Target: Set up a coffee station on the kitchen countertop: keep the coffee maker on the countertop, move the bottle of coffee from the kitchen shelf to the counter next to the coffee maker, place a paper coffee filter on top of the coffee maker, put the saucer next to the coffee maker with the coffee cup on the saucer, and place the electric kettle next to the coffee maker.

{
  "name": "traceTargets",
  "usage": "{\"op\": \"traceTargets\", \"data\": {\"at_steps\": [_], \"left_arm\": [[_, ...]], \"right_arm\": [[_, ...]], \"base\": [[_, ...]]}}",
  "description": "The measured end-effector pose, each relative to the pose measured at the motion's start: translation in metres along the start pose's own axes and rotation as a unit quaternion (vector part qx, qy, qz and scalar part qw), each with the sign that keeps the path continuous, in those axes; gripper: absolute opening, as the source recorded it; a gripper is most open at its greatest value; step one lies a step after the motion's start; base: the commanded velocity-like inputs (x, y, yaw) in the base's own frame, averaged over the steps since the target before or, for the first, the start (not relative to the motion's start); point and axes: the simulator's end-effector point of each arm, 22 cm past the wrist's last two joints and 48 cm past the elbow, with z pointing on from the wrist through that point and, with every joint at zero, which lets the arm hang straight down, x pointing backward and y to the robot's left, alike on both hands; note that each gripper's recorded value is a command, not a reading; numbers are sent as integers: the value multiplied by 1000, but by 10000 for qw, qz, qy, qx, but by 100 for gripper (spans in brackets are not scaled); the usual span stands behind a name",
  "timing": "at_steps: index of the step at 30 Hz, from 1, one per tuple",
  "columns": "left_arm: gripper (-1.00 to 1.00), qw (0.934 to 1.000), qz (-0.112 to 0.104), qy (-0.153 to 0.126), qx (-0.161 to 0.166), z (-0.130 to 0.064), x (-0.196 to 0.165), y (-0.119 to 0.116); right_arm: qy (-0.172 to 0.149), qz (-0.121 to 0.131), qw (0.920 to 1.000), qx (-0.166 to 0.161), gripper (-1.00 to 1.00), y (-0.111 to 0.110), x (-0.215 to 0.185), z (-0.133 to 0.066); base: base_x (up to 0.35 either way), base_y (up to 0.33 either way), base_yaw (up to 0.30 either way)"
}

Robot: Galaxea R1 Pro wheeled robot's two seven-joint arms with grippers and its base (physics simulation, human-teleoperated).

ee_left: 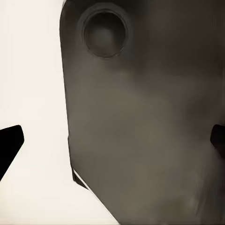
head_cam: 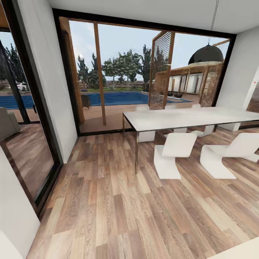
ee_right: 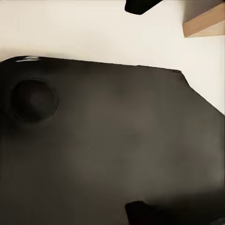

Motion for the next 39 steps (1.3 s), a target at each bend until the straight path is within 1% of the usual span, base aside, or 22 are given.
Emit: {"op": "traceTargets", "data": {"at_steps": [3,7,12,17,21,26,35,36,37,38,39], "left_arm": [[100,9999,18,-105,12,0,-7,-1],[100,9999,26,-111,8,0,-8,-1],[100,9997,38,-245,12,0,-14,-1],[100,9992,39,-388,-7,-1,-20,1],[100,9987,26,-516,-54,-1,-27,8],[100,9968,36,-794,-87,-3,-48,13],[100,9913,31,-1311,-95,-9,-85,13],[100,9816,34,-1909,-94,-20,-128,13],[100,9662,39,-2576,-93,-41,-191,13],[100,9632,37,-2687,-93,-46,-200,13],[100,9613,35,-2754,-92,-48,-207,12]], "right_arm": [[-150,-10,9999,-77,100,13,-17,0],[-243,-4,9996,-148,100,24,-26,-1],[-325,13,9994,-147,100,25,-33,-1],[-596,12,9981,-122,100,22,-53,-3],[-820,16,9966,-36,100,9,-68,-5],[-1103,16,9939,83,100,-10,-88,-8],[-1606,13,9869,181,100,-25,-123,-17],[-2346,5,9719,184,100,-25,-167,-32],[-3149,-2,9489,186,100,-26,-235,-64],[-3722,-13,9280,184,100,-25,-283,-95],[-3693,-7,9291,185,100,-25,-279,-92]], "base": [[0,0,0],[0,0,0],[0,0,0],[0,0,0],[0,0,0],[0,0,0],[0,0,0],[0,0,0],[0,0,0],[0,0,0],[0,0,0]]}}
